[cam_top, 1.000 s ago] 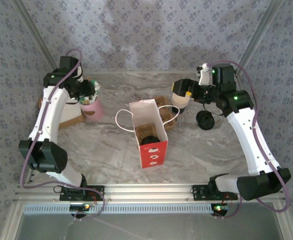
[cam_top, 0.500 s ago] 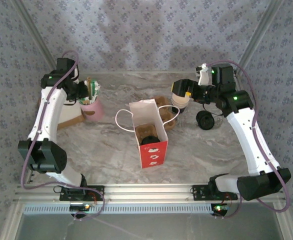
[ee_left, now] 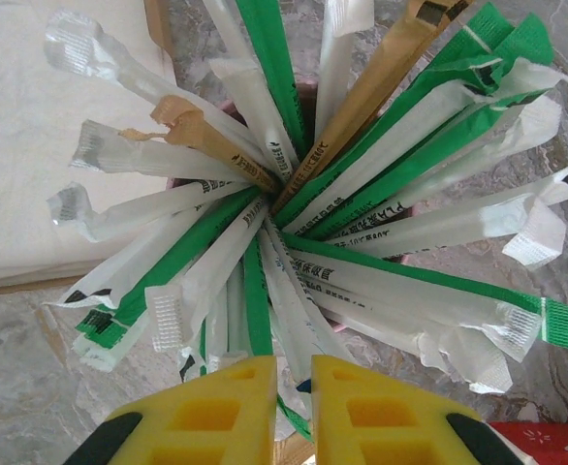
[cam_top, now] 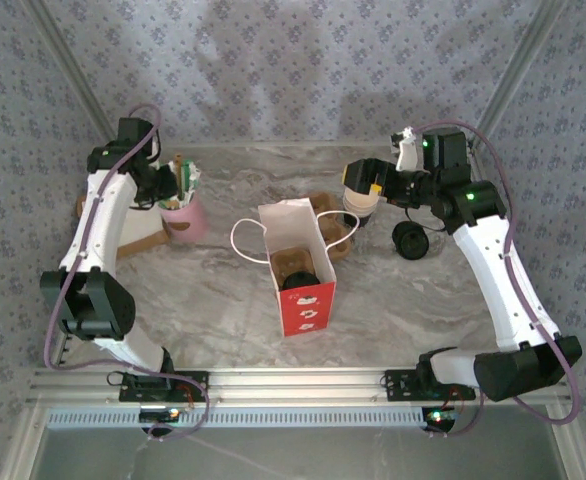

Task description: Pack the takeout coffee

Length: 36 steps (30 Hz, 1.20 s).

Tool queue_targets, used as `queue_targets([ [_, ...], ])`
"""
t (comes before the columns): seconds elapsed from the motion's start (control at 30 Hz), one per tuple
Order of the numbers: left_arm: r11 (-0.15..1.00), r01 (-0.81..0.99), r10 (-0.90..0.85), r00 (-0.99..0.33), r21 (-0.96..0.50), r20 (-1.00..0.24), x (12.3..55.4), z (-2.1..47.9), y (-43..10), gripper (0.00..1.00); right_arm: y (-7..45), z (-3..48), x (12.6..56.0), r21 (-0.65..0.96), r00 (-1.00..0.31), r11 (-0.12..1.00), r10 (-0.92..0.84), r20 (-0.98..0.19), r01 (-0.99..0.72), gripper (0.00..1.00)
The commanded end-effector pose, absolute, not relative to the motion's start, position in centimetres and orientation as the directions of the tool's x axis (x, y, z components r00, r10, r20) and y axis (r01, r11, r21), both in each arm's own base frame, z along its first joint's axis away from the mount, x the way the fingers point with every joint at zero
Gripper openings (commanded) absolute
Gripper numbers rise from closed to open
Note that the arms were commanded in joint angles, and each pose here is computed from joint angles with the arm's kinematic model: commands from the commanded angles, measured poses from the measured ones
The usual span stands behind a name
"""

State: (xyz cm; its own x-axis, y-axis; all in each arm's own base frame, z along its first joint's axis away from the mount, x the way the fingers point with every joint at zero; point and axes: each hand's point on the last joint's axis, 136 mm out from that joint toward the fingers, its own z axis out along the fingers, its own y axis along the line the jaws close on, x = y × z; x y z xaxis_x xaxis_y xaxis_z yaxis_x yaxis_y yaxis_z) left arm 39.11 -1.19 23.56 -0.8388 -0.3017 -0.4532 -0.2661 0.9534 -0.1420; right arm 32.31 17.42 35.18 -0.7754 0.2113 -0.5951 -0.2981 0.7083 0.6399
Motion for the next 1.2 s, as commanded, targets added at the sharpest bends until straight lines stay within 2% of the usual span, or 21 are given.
queue_targets([
  [0.0,0.953,-0.275,-0.302,-0.851,-0.124,-0.43,38.7,22.9,-0.8,0.18,17.7,34.9,31.8,0.646,-0.788,0.701,0.197,-0.583,-0.302,1.0],
  [0.2,0.954,-0.276,-0.3,-0.852,-0.119,-0.428,38.9,22.7,-0.7,0.17,17.8,34.9,31.8,0.648,-0.789,0.699,0.196,-0.582,-0.304,1.0],
  [0.47,0.955,-0.265,-0.297,-0.848,-0.134,-0.438,38.7,23.6,-1.1,0.03,17.9,35.1,31.7,0.649,-0.789,0.697,0.196,-0.583,-0.306,1.0],
  [0.57,0.955,-0.264,-0.298,-0.841,-0.139,-0.451,38.6,24.4,-1.0,0.01,17.9,35.2,31.7,0.648,-0.788,0.697,0.196,-0.583,-0.306,1.0],
  [1.17,0.95,-0.191,-0.307,-0.724,-0.249,-0.617,36.3,34.7,-2.1,0.0,19.2,36.7,30.2,0.63,-0.772,0.688,0.158,-0.616,-0.361,1.0],
])
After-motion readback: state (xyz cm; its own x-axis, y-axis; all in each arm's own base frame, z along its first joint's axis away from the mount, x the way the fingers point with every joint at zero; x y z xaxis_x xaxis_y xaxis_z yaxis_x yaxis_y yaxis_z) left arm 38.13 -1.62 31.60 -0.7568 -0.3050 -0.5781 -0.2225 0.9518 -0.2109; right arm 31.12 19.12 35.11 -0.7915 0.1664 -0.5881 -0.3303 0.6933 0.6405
